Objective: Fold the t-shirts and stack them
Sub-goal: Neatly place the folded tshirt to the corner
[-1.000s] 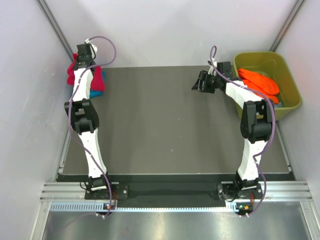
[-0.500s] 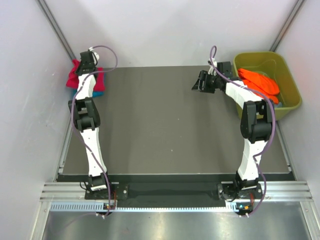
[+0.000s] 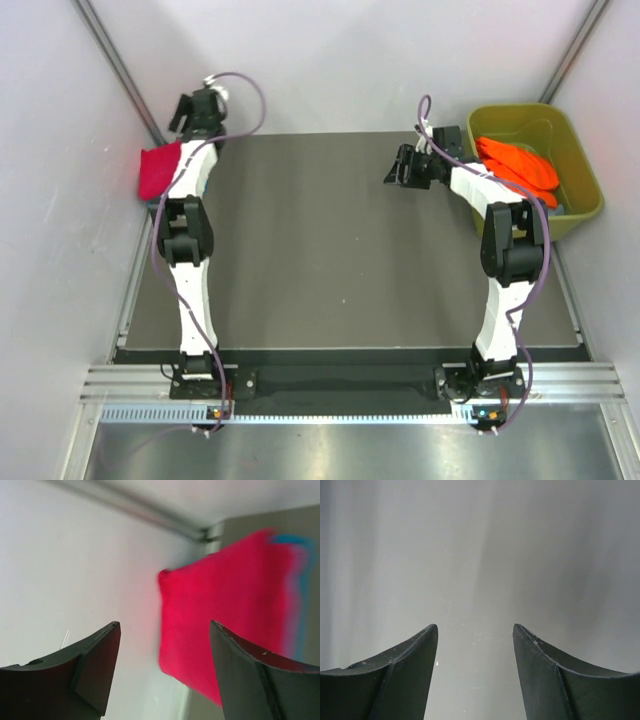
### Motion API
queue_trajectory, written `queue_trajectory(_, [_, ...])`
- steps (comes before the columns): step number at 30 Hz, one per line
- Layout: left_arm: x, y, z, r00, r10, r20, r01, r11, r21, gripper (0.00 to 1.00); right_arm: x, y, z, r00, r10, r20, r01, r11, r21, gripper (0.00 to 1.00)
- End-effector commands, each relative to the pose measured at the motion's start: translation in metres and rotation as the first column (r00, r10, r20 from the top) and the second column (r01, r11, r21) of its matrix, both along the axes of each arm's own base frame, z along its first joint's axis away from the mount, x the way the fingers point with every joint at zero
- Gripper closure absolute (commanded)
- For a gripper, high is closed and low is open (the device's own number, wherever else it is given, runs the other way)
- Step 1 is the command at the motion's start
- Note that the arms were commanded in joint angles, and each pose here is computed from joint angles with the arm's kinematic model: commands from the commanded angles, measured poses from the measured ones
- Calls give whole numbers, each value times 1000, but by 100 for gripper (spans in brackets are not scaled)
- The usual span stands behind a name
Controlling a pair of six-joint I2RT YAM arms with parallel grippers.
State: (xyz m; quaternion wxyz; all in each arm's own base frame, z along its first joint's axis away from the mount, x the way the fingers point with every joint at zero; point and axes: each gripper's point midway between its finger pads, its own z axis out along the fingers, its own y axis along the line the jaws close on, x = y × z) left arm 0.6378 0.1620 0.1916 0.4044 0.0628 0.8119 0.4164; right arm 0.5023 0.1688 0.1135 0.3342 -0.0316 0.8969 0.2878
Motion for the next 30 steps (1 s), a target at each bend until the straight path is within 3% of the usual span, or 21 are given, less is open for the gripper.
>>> queue_trajectory(1, [-18,-114,116,949,-164,268,206,969,-137,23,8,5,36,994,10,108,-9,1000,-5,38])
queue_trajectory(2, [-24,-148,92,948,-175,265,239,942,-235,21,8,6,40,993,11,119,-10,1000,-8,37])
queue_trajectory(4, [-43,-188,95,931,-213,297,321,865,-386,20,12,5,46,990,2,140,1,1000,-22,37])
queue_trajectory(6, [-61,-218,82,944,-147,297,306,727,-614,19,16,2,61,984,-11,180,18,999,-33,36])
queue_trajectory(8, [-74,-255,85,938,-164,307,341,605,-720,7,18,2,83,972,-17,233,27,999,-40,34])
queue_trajectory(9, [-81,-265,86,936,-172,308,349,584,-733,1,21,-2,92,966,-34,258,50,997,-55,24])
queue_trajectory(11, [-101,-294,80,929,-231,289,369,516,-773,1,29,-13,114,943,-107,315,144,985,-95,3])
queue_trajectory(13, [-118,-310,73,922,-278,270,375,466,-801,1,29,-24,129,925,-165,342,220,967,-129,1])
queue_trajectory(15, [-125,-310,67,926,-279,255,363,469,-805,1,31,-44,139,895,-229,383,316,931,-180,0])
queue_trajectory(17, [-129,-303,61,924,-296,243,368,510,-777,1,25,-59,150,872,-257,416,372,901,-223,0])
queue_trajectory(20, [-131,-287,61,925,-297,238,374,587,-718,1,13,-72,162,853,-272,445,411,876,-253,0])
queue_trajectory(23, [-136,-277,71,922,-296,251,386,623,-681,1,-3,-77,179,842,-267,469,418,873,-251,0])
queue_trajectory(30, [-142,-271,89,913,-289,288,407,608,-681,1,-37,-93,191,820,-281,499,455,849,-269,0])
